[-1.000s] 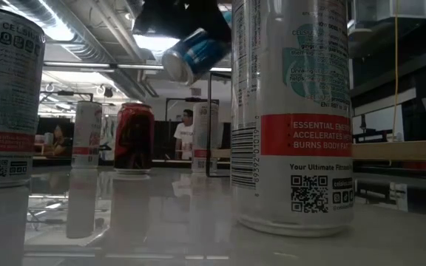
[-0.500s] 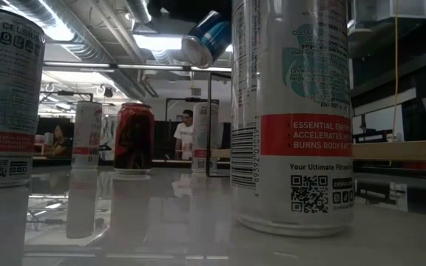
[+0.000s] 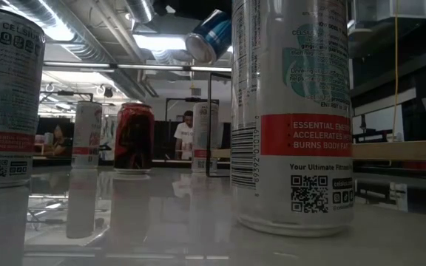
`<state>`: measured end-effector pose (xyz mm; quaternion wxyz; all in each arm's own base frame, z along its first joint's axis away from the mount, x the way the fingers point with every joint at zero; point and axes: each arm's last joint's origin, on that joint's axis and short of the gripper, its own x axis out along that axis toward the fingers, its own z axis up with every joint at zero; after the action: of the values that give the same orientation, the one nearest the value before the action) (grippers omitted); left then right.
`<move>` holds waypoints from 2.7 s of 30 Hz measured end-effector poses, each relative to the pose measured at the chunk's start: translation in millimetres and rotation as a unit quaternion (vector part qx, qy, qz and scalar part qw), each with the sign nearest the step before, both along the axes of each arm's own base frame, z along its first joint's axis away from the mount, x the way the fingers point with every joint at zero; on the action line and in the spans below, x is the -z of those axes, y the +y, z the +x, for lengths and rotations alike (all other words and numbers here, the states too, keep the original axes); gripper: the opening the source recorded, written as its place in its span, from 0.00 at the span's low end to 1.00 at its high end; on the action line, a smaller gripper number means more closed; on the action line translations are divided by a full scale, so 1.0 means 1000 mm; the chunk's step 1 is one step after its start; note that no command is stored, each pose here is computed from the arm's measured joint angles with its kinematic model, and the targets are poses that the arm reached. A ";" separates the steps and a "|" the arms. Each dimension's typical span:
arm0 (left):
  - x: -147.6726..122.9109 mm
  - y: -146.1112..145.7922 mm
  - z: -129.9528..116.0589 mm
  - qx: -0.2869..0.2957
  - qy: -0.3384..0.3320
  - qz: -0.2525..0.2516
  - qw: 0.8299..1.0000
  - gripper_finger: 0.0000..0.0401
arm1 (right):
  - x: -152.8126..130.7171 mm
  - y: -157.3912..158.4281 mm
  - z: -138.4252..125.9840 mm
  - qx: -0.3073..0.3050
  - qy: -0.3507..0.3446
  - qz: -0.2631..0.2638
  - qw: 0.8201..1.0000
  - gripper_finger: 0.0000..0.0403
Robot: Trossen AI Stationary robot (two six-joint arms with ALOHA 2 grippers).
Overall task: Place canned beverage on shelf
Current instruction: Put the blue soda can on the shelf aligned with the other blue soda cans
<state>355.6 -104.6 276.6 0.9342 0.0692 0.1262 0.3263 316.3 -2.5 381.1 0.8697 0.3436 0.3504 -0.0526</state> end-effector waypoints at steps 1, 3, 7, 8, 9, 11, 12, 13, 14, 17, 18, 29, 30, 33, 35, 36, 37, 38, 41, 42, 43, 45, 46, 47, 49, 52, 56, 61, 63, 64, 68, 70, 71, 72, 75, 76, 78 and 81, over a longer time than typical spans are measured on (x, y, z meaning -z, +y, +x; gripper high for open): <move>0.000 0.000 0.000 0.000 0.001 0.001 1.000 0.50 | 0.000 0.000 0.000 0.000 0.000 0.000 1.000 0.81; 0.000 0.000 0.000 0.001 -0.001 0.001 1.000 0.50 | 0.000 0.000 0.000 0.005 0.001 0.006 1.000 0.81; 0.000 0.000 0.000 0.001 0.000 0.001 1.000 0.50 | 0.000 0.000 0.000 0.015 0.001 0.018 1.000 0.81; 0.000 0.000 0.000 0.001 0.000 0.001 1.000 0.50 | -0.001 -0.001 0.000 0.014 -0.001 0.019 1.000 0.81; 0.000 0.000 0.000 0.001 -0.001 0.001 1.000 0.50 | -0.001 -0.001 0.000 0.013 -0.003 0.021 1.000 0.81; 0.000 0.000 0.000 0.001 -0.001 0.001 1.000 0.50 | -0.002 -0.001 0.001 0.010 -0.006 0.024 1.000 0.81; 0.000 0.000 0.000 0.001 -0.001 0.001 1.000 0.50 | -0.002 0.000 0.000 0.007 -0.006 0.026 1.000 0.81; 0.000 -0.001 0.000 0.002 0.000 0.000 1.000 0.50 | -0.004 0.000 0.000 0.006 -0.006 0.027 1.000 0.81; 0.000 -0.001 0.000 0.003 -0.001 0.000 1.000 0.50 | -0.006 0.000 -0.001 0.005 -0.007 0.026 1.000 0.81; -0.001 -0.001 0.000 0.004 -0.002 0.000 1.000 0.50 | -0.010 0.000 -0.002 0.004 -0.008 0.020 1.000 0.81; -0.001 -0.001 0.000 0.005 -0.002 -0.001 1.000 0.50 | -0.011 0.000 -0.002 0.004 -0.006 0.018 1.000 0.81; -0.001 -0.001 0.000 0.013 0.002 -0.003 1.000 0.50 | -0.015 -0.001 -0.005 0.014 -0.001 0.006 1.000 0.81; -0.001 -0.001 0.000 0.016 0.002 -0.004 1.000 0.50 | -0.015 -0.001 -0.005 0.015 0.001 0.006 1.000 0.81; -0.001 -0.002 0.000 0.020 0.003 -0.005 1.000 0.50 | -0.012 -0.002 -0.007 0.027 0.019 -0.005 0.999 0.81; -0.001 -0.002 0.000 0.021 0.003 -0.005 1.000 0.50 | -0.010 -0.003 -0.009 0.036 0.033 -0.012 0.999 0.81; -0.001 -0.002 0.000 0.020 0.003 -0.005 1.000 0.50 | -0.010 -0.003 -0.010 0.038 0.037 -0.013 0.999 0.81; -0.001 -0.002 0.000 0.020 0.003 -0.005 1.000 0.50 | -0.009 -0.003 -0.010 0.037 0.039 -0.013 0.998 0.81; -0.001 -0.002 0.000 0.020 0.002 -0.005 1.000 0.50 | -0.009 -0.003 -0.009 0.037 0.040 -0.013 0.998 0.81; -0.001 -0.002 0.001 0.019 -0.002 -0.007 1.000 0.50 | -0.005 -0.002 -0.005 0.030 0.045 -0.006 0.999 0.81; -0.001 -0.002 0.000 0.018 -0.001 -0.007 1.000 0.50 | -0.003 -0.002 -0.003 0.026 0.048 -0.003 0.998 0.81; -0.001 -0.002 0.000 0.019 0.000 -0.007 1.000 0.50 | -0.002 -0.002 -0.002 0.022 0.051 0.001 0.998 0.81; 0.000 -0.002 0.000 0.019 0.002 -0.006 1.000 0.50 | 0.001 -0.001 0.001 0.013 0.055 0.011 0.998 0.81; 0.000 -0.002 0.000 0.019 0.002 -0.006 1.000 0.50 | 0.001 -0.001 0.002 0.009 0.055 0.014 0.998 0.81; 0.000 -0.002 0.000 0.019 0.002 -0.006 1.000 0.50 | 0.002 -0.001 0.003 0.007 0.054 0.015 0.998 0.81; 0.000 -0.002 0.000 0.019 0.003 -0.006 1.000 0.50 | 0.001 -0.001 0.003 0.007 0.051 0.016 0.999 0.81; 0.000 -0.002 0.000 0.017 0.004 -0.005 1.000 0.50 | -0.002 -0.001 0.002 0.007 0.042 0.015 0.999 0.81; 0.000 -0.001 0.000 0.017 0.001 -0.005 1.000 0.50 | -0.006 -0.001 -0.002 0.013 0.034 0.009 0.999 0.81; 0.000 -0.001 0.001 0.019 0.002 -0.005 1.000 0.50 | -0.009 -0.001 -0.004 0.012 0.025 0.009 1.000 0.81; 0.000 -0.001 0.000 0.018 0.003 -0.005 1.000 0.50 | -0.009 -0.001 -0.004 0.010 0.026 0.011 1.000 0.81; 0.000 -0.001 0.001 0.018 0.003 -0.005 1.000 0.50 | -0.009 -0.001 -0.004 0.009 0.025 0.012 1.000 0.81; 0.000 -0.001 0.000 0.018 0.003 -0.005 1.000 0.50 | -0.009 0.000 -0.004 0.007 0.023 0.014 1.000 0.81; 0.000 -0.001 0.000 0.019 0.003 -0.005 1.000 0.50 | -0.009 0.000 -0.004 0.007 0.023 0.014 1.000 0.81; 0.000 -0.001 0.000 0.020 0.003 -0.005 1.000 0.50 | -0.010 0.000 -0.004 0.007 0.022 0.014 1.000 0.81; 0.000 -0.001 0.000 0.019 0.003 -0.005 1.000 0.50 | -0.010 0.000 -0.004 0.007 0.023 0.014 1.000 0.81; 0.000 -0.001 0.000 0.019 0.003 -0.005 1.000 0.50 | -0.008 0.000 -0.004 0.007 0.030 0.014 0.999 0.81; 0.000 -0.001 0.000 0.019 0.003 -0.005 1.000 0.50 | -0.008 0.000 -0.004 0.007 0.033 0.014 0.999 0.81; 0.000 -0.001 0.001 0.019 0.002 -0.005 1.000 0.50 | -0.007 0.000 -0.004 0.007 0.035 0.014 0.999 0.81; -0.001 -0.001 0.001 0.018 -0.004 -0.007 1.000 0.50 | -0.008 0.000 -0.004 0.007 0.032 0.014 0.999 0.81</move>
<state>356.5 -105.9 278.0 0.9410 0.0635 0.1235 0.3085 312.4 -2.9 388.7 0.8527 0.3565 0.3763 -0.0647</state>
